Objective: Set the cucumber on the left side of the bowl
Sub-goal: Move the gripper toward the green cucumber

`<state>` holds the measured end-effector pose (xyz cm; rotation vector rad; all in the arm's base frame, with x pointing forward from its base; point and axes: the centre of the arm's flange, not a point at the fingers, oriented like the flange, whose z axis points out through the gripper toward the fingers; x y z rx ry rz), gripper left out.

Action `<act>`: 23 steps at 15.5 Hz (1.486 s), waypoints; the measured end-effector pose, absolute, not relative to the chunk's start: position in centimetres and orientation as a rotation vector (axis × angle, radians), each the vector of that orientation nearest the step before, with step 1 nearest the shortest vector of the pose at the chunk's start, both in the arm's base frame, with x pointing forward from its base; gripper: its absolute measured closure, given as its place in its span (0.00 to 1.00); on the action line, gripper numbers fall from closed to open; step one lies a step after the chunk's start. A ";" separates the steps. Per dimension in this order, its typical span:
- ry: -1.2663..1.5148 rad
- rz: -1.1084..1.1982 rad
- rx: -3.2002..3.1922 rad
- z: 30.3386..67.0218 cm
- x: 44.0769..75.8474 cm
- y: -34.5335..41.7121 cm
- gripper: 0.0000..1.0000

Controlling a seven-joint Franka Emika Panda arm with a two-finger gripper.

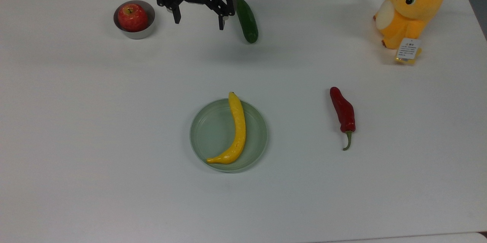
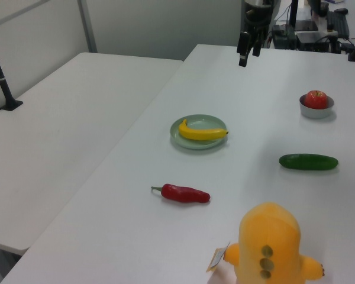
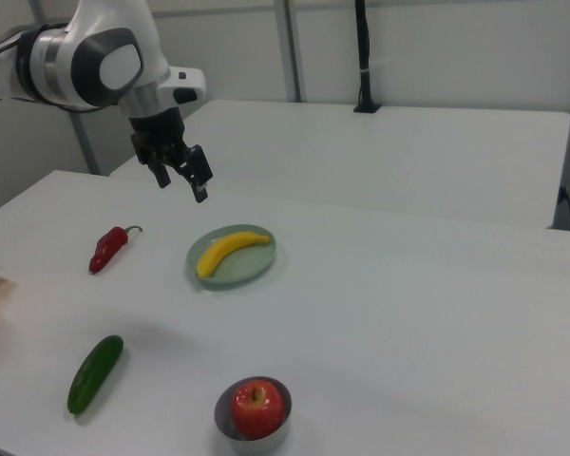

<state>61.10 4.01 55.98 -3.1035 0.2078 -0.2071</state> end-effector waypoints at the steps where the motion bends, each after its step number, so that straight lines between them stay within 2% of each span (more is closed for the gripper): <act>1: 0.208 -0.207 -3.103 56.0 61.1 4.0 0.00; 19: 0.166 -0.207 -3.095 56.1 61.0 3.6 0.00; 23: 0.062 -0.136 -3.111 54.5 58.7 5.8 0.00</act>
